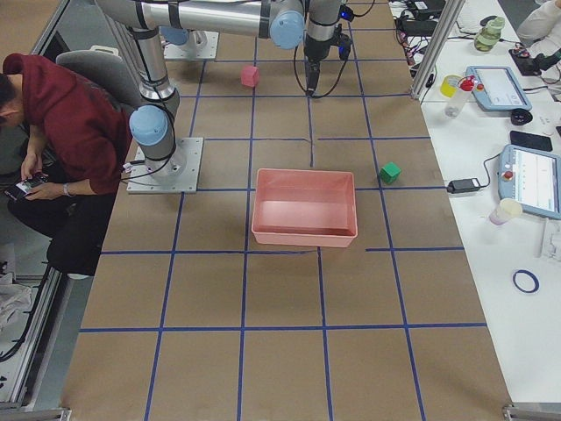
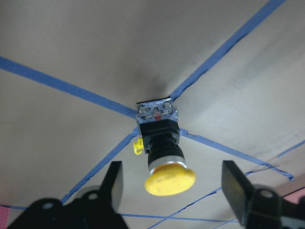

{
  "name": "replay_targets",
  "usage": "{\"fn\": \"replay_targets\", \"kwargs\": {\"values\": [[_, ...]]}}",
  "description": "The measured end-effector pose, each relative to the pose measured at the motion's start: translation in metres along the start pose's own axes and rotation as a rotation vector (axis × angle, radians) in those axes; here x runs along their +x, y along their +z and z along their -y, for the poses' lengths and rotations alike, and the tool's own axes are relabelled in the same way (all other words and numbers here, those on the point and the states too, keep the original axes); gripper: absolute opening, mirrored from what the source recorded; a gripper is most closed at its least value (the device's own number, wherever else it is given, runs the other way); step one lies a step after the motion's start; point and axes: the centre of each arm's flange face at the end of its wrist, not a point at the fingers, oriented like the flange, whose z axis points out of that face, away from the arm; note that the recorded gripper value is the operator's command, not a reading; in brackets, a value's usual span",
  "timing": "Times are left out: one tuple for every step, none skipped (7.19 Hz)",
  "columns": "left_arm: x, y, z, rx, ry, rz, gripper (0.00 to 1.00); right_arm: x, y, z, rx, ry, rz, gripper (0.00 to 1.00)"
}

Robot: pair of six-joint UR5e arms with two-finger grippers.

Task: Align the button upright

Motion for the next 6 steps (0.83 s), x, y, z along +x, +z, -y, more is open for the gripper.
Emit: {"fn": "replay_targets", "kwargs": {"values": [[-0.016,-0.037,-0.024,0.049,0.112,0.053,1.0,0.0,0.0,0.0,-0.001,0.0,-0.001,1.0],[-0.035,-0.074,-0.049,0.103,0.247,0.109,1.0,0.0,0.0,0.0,-0.002,0.0,-0.002,1.0],[-0.05,-0.109,-0.073,0.156,0.37,0.134,1.0,0.0,0.0,0.0,-0.002,0.0,-0.003,1.0],[-0.061,-0.134,-0.098,0.206,0.447,0.143,1.0,0.0,0.0,0.0,-0.001,0.0,-0.003,1.0],[-0.069,-0.152,-0.119,0.25,0.486,0.162,1.0,0.0,0.0,-0.001,-0.002,0.0,-0.003,1.0],[-0.08,-0.16,-0.132,0.279,0.495,0.211,1.0,0.0,-0.001,-0.001,-0.002,0.001,-0.004,1.0]]}}
